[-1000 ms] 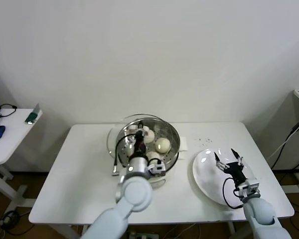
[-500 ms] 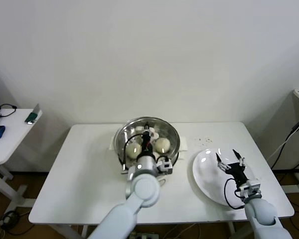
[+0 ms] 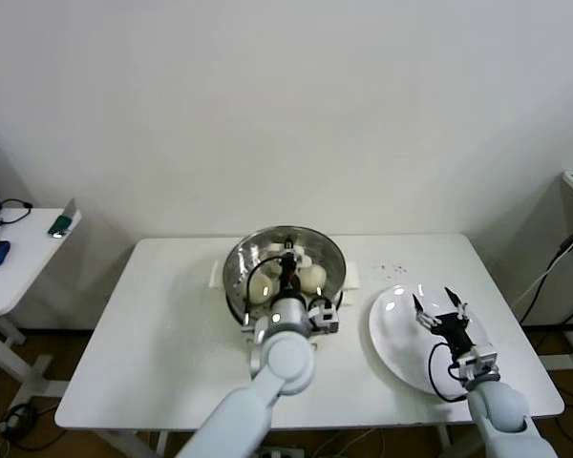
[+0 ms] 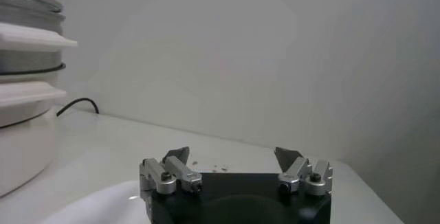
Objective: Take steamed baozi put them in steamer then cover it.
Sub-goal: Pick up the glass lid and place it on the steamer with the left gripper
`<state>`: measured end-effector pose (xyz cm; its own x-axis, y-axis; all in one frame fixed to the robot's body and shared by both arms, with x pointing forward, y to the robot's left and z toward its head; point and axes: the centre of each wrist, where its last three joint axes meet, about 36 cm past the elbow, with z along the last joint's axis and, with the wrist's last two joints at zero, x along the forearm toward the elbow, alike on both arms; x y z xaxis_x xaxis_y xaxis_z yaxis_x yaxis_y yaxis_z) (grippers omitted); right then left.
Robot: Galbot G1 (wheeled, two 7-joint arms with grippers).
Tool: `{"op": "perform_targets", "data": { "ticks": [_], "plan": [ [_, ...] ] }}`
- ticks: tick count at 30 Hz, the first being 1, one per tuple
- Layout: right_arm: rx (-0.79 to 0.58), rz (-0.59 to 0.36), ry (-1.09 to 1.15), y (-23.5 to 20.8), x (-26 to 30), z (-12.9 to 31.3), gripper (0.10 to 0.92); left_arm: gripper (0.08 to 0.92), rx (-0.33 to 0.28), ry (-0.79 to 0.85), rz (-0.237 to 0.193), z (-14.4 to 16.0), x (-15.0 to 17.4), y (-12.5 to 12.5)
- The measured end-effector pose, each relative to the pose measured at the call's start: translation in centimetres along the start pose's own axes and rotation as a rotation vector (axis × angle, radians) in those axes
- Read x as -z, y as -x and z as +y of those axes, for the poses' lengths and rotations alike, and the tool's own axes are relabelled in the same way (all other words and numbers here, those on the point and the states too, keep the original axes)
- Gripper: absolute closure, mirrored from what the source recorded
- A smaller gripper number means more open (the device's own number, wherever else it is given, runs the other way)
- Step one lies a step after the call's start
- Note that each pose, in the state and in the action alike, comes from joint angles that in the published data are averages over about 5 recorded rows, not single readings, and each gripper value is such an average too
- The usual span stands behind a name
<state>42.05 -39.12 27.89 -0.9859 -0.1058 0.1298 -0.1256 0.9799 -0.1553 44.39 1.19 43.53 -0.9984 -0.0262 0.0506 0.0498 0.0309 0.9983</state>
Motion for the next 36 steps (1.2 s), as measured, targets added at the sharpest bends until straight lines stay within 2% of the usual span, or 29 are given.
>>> {"op": "perform_targets", "data": {
  "ticks": [30,33,36],
  "plan": [
    [-0.005,0.008,0.001,-0.3,-0.7,-0.5,0.200,0.846,0.017,0.054,-0.005,-1.9,0.3,0.5],
    [-0.003,0.012,0.002,-0.4,-0.7,-0.5,0.200,0.821,0.018,0.056,-0.008,-1.9,0.2,0.4],
    [-0.001,0.019,-0.002,-0.5,-0.6,-0.5,0.200,0.750,0.020,0.058,-0.011,-1.9,0.1,0.2]
  ]
}}
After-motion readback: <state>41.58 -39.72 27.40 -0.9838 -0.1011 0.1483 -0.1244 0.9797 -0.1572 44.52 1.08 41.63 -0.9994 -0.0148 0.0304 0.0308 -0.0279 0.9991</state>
